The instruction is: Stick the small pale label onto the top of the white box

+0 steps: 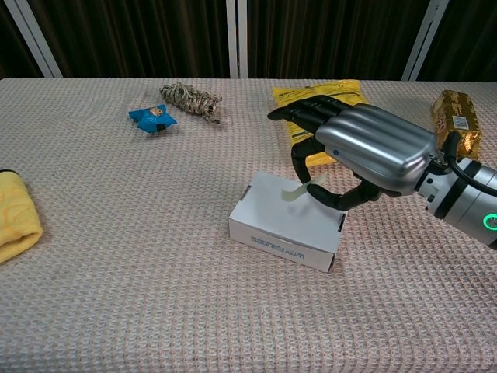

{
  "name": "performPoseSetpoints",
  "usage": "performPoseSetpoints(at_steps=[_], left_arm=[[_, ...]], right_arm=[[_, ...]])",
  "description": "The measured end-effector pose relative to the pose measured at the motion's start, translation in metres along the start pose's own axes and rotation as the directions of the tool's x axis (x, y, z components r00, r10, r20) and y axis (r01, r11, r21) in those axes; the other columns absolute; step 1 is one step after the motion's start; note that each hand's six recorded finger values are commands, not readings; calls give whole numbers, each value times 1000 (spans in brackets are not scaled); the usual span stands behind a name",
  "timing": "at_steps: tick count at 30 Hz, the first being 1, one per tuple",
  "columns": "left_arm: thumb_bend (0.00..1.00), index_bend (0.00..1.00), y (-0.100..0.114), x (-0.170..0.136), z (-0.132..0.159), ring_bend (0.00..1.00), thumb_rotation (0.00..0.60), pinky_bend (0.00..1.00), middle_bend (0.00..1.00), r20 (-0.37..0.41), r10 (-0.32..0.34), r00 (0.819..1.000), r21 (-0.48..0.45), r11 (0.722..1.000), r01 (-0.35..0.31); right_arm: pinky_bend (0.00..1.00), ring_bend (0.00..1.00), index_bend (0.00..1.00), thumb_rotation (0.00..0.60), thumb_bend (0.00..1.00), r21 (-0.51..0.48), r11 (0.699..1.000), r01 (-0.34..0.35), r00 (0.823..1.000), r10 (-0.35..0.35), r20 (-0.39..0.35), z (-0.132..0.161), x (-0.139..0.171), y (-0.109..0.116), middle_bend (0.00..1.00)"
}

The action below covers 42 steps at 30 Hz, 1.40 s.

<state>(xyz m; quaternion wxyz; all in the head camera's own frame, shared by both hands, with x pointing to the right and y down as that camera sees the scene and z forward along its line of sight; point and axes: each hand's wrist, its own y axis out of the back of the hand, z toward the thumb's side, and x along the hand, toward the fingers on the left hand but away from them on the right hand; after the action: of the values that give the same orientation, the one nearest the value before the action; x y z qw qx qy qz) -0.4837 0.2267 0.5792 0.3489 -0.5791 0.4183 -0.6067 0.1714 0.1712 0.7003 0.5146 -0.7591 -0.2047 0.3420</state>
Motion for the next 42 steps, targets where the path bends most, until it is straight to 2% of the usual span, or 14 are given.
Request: performPoseSetpoints(at_steps=[18,27,42], left_arm=[[40,76,0,1,-2,31,600,96,66,-6,-8,1000,-1,1000,8],[40,76,-2,1,-1,31,600,97,66,-3,-11,1000,-3,1000,11],[40,76,-1,1,0,31,600,96,66,-1,-8,1000,0,1000,8]], right_arm=[[0,0,586,600,409,20,1000,-21,1000,21,-1,3,-8,-8,12],[0,0,532,600,365,21,999,-40,999,40,6,1,-5,-9,7],[0,0,521,600,352,13,999,-47,999,47,10,-2,4,-5,5]])
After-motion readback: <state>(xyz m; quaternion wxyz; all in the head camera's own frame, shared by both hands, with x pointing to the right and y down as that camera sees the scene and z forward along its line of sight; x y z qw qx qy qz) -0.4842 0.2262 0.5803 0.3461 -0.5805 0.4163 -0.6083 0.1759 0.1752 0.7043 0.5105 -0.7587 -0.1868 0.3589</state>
